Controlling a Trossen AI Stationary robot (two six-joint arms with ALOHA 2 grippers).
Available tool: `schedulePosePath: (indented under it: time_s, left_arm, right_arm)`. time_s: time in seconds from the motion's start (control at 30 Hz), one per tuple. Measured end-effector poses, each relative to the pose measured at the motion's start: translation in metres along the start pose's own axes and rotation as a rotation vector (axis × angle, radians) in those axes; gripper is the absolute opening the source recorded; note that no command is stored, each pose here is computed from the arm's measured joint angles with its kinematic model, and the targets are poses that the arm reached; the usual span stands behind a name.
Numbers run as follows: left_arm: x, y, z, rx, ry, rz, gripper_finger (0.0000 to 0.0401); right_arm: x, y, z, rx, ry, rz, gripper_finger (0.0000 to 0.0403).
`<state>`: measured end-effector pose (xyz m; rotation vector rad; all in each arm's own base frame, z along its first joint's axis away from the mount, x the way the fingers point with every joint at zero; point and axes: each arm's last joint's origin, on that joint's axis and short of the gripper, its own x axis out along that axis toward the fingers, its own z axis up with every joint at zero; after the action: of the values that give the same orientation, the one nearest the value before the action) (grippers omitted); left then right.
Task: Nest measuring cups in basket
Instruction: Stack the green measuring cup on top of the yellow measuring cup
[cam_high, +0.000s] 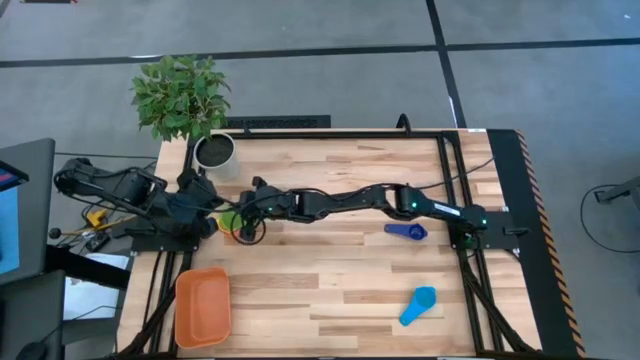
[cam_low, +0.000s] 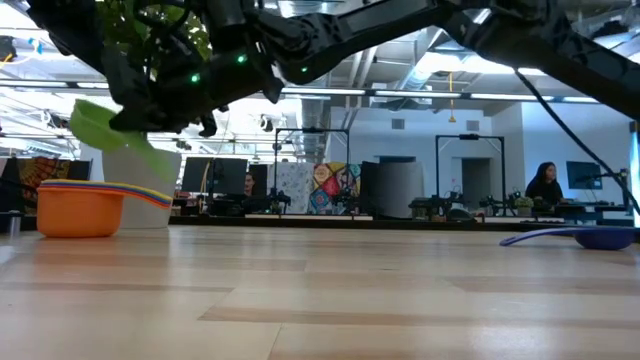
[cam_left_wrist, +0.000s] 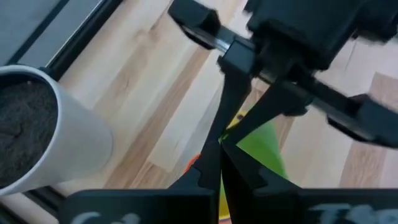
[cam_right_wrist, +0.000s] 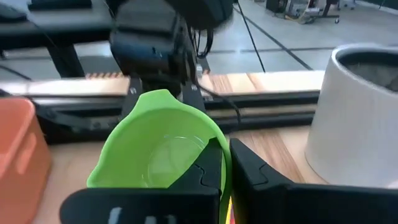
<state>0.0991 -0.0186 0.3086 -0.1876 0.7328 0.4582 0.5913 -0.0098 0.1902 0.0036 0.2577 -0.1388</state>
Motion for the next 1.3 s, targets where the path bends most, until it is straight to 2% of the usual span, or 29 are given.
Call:
schedulePosePath:
  time_s: [0.47, 0.7, 0.97, 1.07, 1.23, 1.3]
  left_arm:
    - [0.001, -0.001, 0.001, 0.016, -0.012, 0.029, 0.0000]
    - [0.001, -0.001, 0.001, 0.016, -0.014, 0.031, 0.0000]
    - [0.001, 0.000, 0.002, 0.013, -0.028, 0.045, 0.0000]
    - [0.002, -0.001, 0.001, -0.009, -0.031, 0.042, 0.0000]
    - [0.016, -0.004, -0.010, -0.027, -0.005, 0.052, 0.0000]
    - [0.022, -0.004, -0.016, -0.029, 0.015, 0.067, 0.0000]
  right_arm:
    - [0.003, -0.032, 0.003, 0.016, 0.008, 0.042, 0.0030]
    - [0.003, -0.040, 0.004, 0.020, 0.000, 0.159, 0.0027]
    - [0.004, -0.052, 0.001, 0.024, 0.033, 0.138, 0.0025]
    - [0.003, -0.047, -0.004, 0.044, 0.076, 0.119, 0.0025]
    - [0.002, -0.030, -0.004, 0.151, 0.080, -0.006, 0.0024]
    - [0.002, -0.025, -0.003, 0.185, 0.067, -0.004, 0.0026]
